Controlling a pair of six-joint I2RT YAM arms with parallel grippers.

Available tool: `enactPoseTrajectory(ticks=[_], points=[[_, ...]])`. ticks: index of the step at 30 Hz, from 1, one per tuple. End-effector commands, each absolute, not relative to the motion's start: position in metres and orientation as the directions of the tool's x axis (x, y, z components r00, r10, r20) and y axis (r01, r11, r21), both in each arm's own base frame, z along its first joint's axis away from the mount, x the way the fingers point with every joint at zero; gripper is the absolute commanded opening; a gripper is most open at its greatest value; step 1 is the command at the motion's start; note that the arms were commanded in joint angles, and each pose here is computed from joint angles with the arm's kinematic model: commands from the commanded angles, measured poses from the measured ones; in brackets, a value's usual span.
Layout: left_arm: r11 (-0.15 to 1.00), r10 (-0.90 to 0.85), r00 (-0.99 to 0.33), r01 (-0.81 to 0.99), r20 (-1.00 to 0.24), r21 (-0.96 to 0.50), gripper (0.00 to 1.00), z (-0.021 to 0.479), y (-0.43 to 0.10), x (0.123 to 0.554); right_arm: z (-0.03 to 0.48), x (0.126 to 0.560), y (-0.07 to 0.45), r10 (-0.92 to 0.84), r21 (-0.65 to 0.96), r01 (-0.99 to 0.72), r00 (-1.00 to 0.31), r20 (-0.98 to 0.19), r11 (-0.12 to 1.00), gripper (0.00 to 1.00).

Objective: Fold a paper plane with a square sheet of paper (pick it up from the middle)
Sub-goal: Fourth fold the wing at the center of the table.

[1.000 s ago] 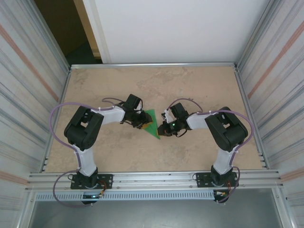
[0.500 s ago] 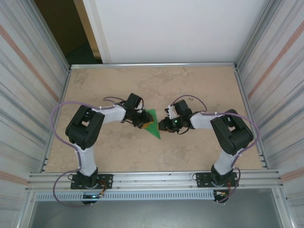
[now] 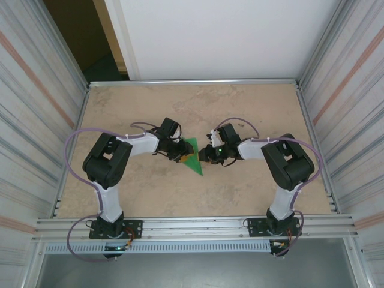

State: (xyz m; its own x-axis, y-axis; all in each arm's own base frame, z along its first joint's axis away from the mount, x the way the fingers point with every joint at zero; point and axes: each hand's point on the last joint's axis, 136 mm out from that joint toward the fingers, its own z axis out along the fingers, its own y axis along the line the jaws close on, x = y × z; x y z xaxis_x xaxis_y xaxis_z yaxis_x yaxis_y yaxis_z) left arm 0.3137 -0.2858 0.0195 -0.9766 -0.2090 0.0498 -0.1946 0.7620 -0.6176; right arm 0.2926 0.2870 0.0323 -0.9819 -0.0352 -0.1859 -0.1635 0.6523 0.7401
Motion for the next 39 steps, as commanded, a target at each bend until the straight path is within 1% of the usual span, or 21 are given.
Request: enactPoseTrajectory(ticks=[1,5,9,22,26,31,35,39], points=[[0.893,-0.248,-0.944,-0.310,0.218,-0.326,0.39,-0.059,-0.236,0.253,0.035,0.299,0.293,-0.034,0.757,-0.160,-0.983,-0.179,0.634,0.21],[0.893,-0.246,-0.945,-0.308,0.217,-0.329,0.39,-0.058,-0.236,0.253,0.030,0.299,0.293,-0.037,0.760,-0.154,-0.985,-0.168,0.631,0.15],[0.891,-0.246,-0.946,-0.307,0.212,-0.335,0.39,-0.057,-0.236,0.253,0.028,0.297,0.294,-0.045,0.768,-0.154,-0.986,-0.162,0.621,0.12],[0.876,-0.243,-0.953,-0.297,0.183,-0.381,0.41,-0.047,-0.242,0.259,0.017,0.293,0.296,-0.065,0.783,-0.135,-0.991,-0.121,0.607,0.11],[0.849,-0.229,-0.965,-0.260,0.124,-0.459,0.44,-0.026,-0.254,0.274,0.015,0.293,0.293,-0.062,0.780,-0.130,-0.991,-0.116,0.612,0.11],[0.787,-0.208,-0.978,-0.165,-0.003,-0.594,0.48,0.024,-0.275,0.302,0.011,0.293,0.291,-0.064,0.774,-0.126,-0.992,-0.110,0.621,0.12],[0.760,-0.217,-0.974,-0.124,-0.069,-0.638,0.50,0.051,-0.276,0.313,0.006,0.291,0.290,-0.069,0.768,-0.122,-0.992,-0.101,0.629,0.12],[0.737,-0.227,-0.968,-0.096,-0.111,-0.669,0.50,0.064,-0.273,0.317,0.002,0.289,0.290,-0.077,0.768,-0.121,-0.993,-0.094,0.629,0.12]])
